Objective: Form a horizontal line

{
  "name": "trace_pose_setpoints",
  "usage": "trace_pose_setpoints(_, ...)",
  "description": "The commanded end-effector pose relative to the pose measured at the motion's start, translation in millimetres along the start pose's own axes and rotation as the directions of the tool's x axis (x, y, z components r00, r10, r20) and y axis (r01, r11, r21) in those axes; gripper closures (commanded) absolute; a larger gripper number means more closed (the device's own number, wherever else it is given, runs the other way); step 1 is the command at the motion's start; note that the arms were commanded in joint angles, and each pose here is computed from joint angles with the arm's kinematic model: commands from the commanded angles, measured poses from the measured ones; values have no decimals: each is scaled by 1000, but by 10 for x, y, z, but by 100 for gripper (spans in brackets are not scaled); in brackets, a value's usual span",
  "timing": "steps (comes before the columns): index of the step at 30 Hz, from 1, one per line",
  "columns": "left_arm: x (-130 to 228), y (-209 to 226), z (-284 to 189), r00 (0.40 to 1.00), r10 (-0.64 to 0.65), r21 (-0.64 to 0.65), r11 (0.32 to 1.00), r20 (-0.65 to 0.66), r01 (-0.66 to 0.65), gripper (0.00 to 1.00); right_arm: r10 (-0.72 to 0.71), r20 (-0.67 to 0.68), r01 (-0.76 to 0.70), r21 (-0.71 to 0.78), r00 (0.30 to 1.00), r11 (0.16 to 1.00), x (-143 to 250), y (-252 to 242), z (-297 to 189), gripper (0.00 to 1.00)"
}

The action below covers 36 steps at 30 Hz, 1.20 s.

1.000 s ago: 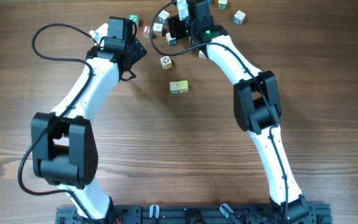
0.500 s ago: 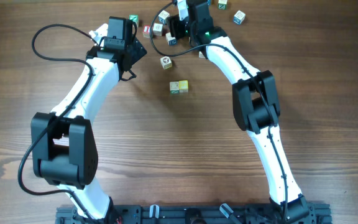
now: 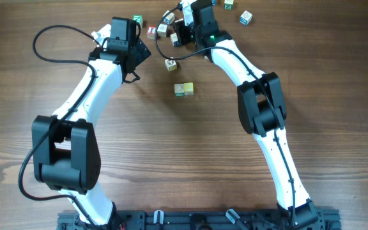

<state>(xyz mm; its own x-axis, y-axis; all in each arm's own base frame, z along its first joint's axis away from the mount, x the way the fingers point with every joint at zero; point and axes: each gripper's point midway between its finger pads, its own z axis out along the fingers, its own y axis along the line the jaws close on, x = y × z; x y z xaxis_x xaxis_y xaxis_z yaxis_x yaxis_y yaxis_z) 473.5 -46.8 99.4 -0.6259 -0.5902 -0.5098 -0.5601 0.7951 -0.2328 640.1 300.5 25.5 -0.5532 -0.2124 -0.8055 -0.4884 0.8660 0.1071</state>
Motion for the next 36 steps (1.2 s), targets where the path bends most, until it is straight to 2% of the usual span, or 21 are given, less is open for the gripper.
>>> trace_pose_setpoints(1,-54,-14,-82,1000,-19,7,1000,22,19,0,14,-70,-14,-6,997,1000,233,25,67,49)
trace_pose_setpoints(5,-55,-14,-82,1000,-19,7,1000,22,19,0,24,-113,-20,38,993,999,341,-48,56,55)
trace_pose_setpoints(8,-55,-14,-82,1000,-19,7,1000,22,19,0,52,-129,-33,148,990,988,394,-236,31,62)
trace_pose_setpoints(17,-56,-14,-82,1000,-19,6,1000,23,19,0,43,-95,-27,159,995,987,153,-241,-46,64)
trace_pose_setpoints(24,-64,-4,-82,999,-19,1,1000,28,19,0,54,-132,-33,159,990,987,22,-215,-214,64)
trace_pose_setpoints(25,-64,-4,-82,999,-19,1,1000,28,19,0,55,-135,-33,159,989,987,13,-217,-234,62)
trace_pose_setpoints(28,-64,-4,-82,999,-19,1,1000,28,19,0,45,-111,-27,156,993,987,-78,-210,-255,41)
trace_pose_setpoints(32,-64,-5,-82,999,-19,1,1000,28,19,0,40,-55,-33,134,998,990,-198,-178,-219,22)
trace_pose_setpoints(34,-64,-6,-82,999,-19,2,1000,28,19,0,58,-20,-55,129,998,990,-252,-175,-189,15)
trace_pose_setpoints(36,-63,-7,-82,999,-20,3,1000,27,20,0,67,35,-71,127,997,989,-354,-182,-160,14)
